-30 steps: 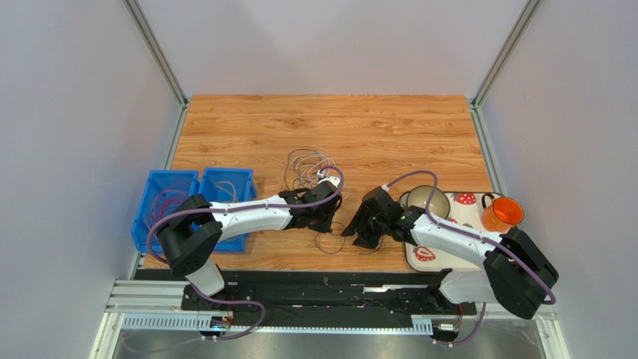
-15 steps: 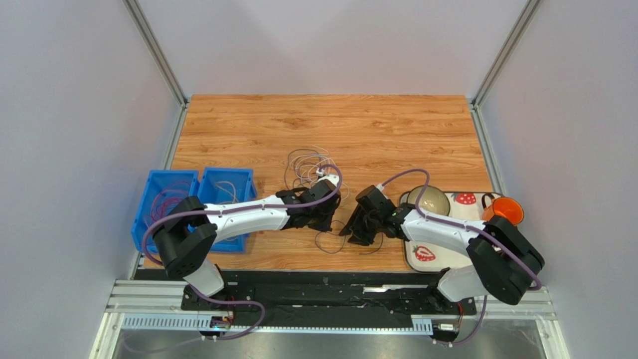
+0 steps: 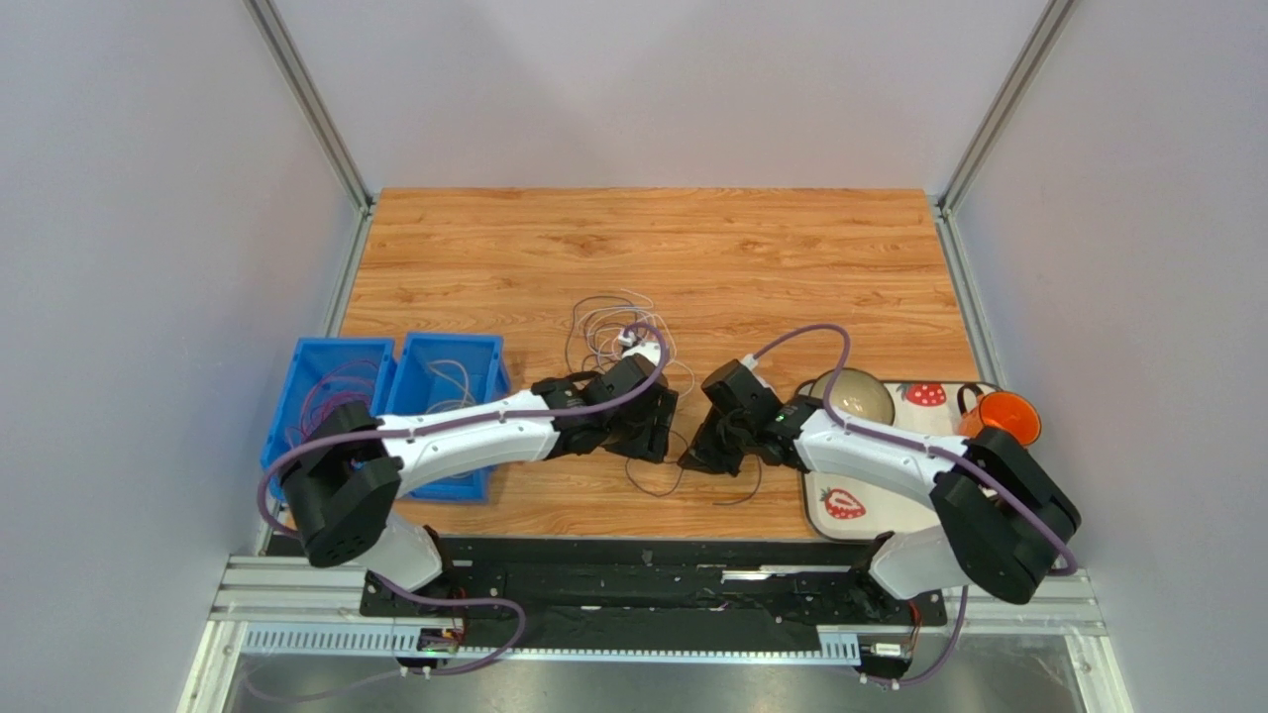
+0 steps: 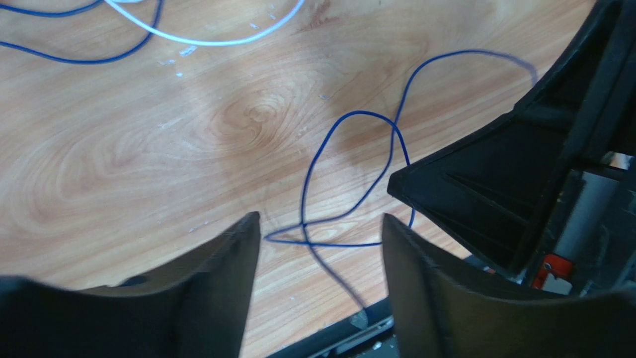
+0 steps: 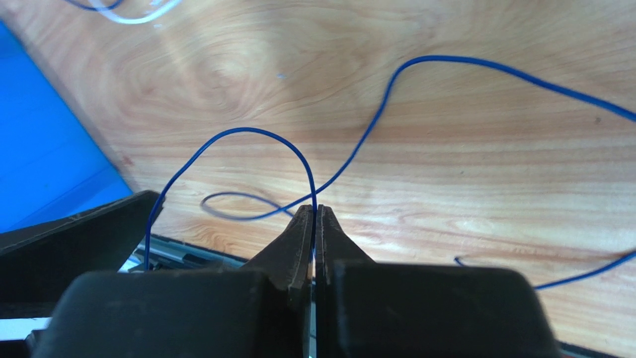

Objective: Untangle the cables
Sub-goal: Pick up the cable at the center of the board.

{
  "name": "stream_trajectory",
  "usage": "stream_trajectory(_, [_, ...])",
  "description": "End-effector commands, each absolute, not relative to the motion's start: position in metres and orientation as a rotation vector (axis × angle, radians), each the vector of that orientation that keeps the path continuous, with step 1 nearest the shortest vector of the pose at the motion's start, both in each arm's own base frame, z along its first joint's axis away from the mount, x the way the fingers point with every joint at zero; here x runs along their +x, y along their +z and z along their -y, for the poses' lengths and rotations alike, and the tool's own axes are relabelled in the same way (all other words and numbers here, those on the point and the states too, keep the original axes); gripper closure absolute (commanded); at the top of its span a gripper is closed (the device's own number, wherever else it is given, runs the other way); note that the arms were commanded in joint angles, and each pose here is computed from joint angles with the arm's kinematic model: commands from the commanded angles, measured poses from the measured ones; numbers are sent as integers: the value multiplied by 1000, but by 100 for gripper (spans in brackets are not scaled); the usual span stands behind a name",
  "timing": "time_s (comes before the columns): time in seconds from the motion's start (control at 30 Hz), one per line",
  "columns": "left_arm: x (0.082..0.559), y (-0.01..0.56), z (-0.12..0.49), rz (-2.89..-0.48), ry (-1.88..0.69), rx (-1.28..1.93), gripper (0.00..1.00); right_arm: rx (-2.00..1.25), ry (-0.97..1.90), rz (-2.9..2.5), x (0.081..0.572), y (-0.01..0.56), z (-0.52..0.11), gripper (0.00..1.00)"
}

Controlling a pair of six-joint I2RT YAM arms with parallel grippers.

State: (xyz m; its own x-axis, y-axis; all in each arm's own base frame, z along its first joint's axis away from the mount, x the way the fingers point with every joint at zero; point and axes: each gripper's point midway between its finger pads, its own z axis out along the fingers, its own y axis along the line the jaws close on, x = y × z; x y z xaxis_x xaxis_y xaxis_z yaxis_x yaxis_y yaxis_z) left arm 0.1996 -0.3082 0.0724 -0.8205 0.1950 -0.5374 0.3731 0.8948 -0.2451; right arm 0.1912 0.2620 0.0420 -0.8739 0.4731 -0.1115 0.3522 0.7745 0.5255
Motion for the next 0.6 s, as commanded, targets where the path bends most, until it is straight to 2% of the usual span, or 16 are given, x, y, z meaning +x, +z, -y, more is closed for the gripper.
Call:
stream_trajectory(0.0, [205, 129, 292, -2418, -481, 352, 21, 504, 777, -2621, 208, 91, -267, 100])
stream_trajectory(0.2, [206, 240, 250, -2207, -506, 250, 18, 294, 828, -2538, 221, 153, -277, 100])
stream_trajectory(0.3, [197, 319, 232, -2005, -664, 203, 17, 188, 926, -2494, 227, 190, -297, 100])
stream_trajectory(0.4, [179, 408, 206, -1739, -887, 98, 1, 78, 971, -2479, 230, 215, -314, 100])
stream_trajectory(0.43, [164, 438, 190, -1626, -977, 77, 1, 25, 1016, -2415, 236, 245, -324, 100])
stream_trajectory(0.5, [142, 491, 178, -1404, -1143, 80, 1, -27, 1028, -2424, 237, 255, -335, 100])
stream_trajectory(0.57, [117, 539, 150, -1174, -1263, 52, 1, -82, 1106, -2352, 242, 296, -349, 100])
